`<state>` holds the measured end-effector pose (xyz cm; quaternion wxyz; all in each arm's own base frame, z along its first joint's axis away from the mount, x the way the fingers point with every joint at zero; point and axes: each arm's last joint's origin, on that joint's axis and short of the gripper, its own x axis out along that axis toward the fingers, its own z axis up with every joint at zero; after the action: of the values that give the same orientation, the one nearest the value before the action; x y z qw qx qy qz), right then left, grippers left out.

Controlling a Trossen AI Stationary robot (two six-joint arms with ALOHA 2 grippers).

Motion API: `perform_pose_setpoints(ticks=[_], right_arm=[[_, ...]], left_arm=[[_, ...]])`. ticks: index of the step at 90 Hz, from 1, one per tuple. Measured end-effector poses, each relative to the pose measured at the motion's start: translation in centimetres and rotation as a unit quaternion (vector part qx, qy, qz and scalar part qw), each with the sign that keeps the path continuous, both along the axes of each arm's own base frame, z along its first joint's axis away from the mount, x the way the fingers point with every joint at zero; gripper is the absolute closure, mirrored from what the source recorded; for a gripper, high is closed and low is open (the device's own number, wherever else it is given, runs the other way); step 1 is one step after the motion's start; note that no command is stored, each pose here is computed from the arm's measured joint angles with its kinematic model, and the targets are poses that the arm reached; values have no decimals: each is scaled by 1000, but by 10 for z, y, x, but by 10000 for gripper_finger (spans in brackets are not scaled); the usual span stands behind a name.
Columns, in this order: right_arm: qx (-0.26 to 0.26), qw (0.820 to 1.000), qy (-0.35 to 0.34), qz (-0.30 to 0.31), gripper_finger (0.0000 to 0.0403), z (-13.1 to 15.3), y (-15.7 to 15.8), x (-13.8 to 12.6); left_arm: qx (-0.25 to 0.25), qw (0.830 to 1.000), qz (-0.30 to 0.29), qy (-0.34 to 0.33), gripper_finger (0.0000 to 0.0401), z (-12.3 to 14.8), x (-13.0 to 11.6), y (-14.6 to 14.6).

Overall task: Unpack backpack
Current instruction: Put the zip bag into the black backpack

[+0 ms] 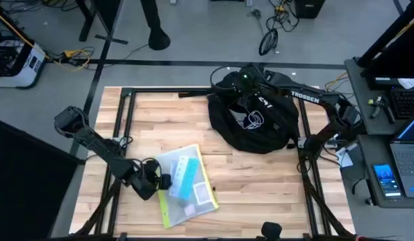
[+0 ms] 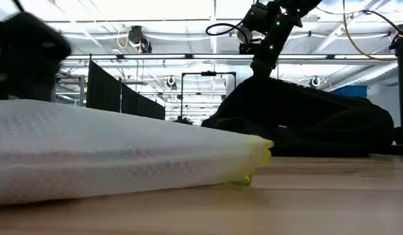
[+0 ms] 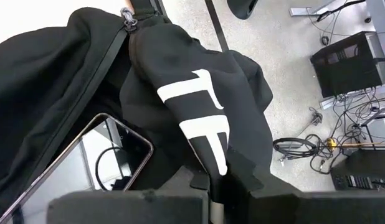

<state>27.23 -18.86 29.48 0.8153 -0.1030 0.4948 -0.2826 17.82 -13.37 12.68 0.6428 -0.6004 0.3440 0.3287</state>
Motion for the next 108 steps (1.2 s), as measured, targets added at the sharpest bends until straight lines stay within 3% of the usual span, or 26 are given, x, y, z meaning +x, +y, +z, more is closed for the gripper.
perform_pose_setpoints(ticks=[13,35,45,60,81,108], right_arm=[[4,1000,6,0,403,-1,1,-1],[9,1000,14,0,403,-2,2,-2],[22,999,27,3,403,-4,3,-4],[31,999,26,8,403,-5,4,-4],[31,999,26,9,403,-5,4,-4],[40,999,21,15,403,-5,5,-4]], left_arm=[[55,995,60,-51,40,-9,10,15],[92,987,38,-126,40,-29,39,34],[91,985,10,-148,41,-37,53,38],[58,979,-83,-178,67,-35,71,45],[56,969,-163,-176,175,-35,79,60],[63,945,-244,-207,380,-30,93,73]])
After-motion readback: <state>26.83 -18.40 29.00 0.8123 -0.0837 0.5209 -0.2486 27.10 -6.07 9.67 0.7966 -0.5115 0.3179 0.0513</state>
